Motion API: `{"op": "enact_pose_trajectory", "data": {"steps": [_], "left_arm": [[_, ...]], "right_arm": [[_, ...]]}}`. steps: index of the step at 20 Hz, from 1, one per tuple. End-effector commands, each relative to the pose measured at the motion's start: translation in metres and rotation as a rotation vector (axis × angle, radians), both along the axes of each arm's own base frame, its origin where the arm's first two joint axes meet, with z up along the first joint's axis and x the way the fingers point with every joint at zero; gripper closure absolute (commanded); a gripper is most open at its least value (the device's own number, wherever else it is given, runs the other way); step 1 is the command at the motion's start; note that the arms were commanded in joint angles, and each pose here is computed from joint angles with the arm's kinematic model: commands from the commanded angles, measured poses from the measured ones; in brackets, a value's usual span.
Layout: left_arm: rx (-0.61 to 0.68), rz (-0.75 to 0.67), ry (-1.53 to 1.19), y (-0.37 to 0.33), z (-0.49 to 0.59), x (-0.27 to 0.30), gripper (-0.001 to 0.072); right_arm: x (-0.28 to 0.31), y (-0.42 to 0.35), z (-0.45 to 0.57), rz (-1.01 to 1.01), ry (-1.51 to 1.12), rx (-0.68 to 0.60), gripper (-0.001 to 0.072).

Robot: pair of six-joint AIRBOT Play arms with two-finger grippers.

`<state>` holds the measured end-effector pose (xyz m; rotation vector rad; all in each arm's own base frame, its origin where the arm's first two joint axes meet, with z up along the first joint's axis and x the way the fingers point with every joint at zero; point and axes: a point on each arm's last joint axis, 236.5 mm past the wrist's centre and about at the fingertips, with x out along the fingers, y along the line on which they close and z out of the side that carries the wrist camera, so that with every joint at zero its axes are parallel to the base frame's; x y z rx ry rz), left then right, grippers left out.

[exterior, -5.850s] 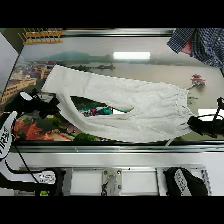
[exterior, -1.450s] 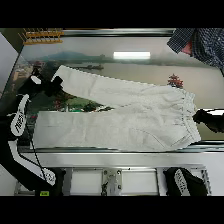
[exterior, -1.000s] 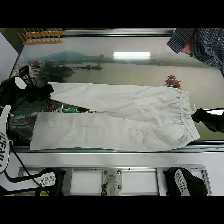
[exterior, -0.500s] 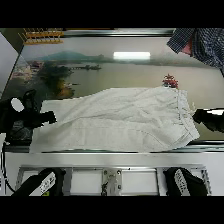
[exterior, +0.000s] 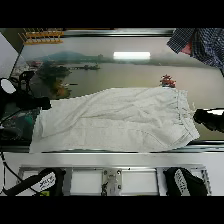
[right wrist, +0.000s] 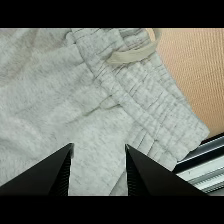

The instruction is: Fold the clothes and pants, and hang the long-sleeved shirts on hangers.

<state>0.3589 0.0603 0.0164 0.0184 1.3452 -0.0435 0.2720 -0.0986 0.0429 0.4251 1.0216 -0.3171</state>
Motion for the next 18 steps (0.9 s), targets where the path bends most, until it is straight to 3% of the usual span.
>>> {"op": "enact_pose_trajectory", "data": {"steps": [1,7,18], "left_arm": [[0.044,-0.173,-0.018,0.011,-0.011,0.051,0.0013],[0.031,-0.349,0.200,0.023,-0.085,0.072,0.0014],[0.011,-0.372,0.156,0.028,-0.119,0.118,0.0014]], "right_arm": [[0.000,0.000,0.000,0.001,0.001,0.001,0.0350],[0.000,0.000,0.000,0.001,0.001,0.001,0.0350],[-0.002,0.001,-0.006,0.001,0.016,0.009,0.0350]]}}
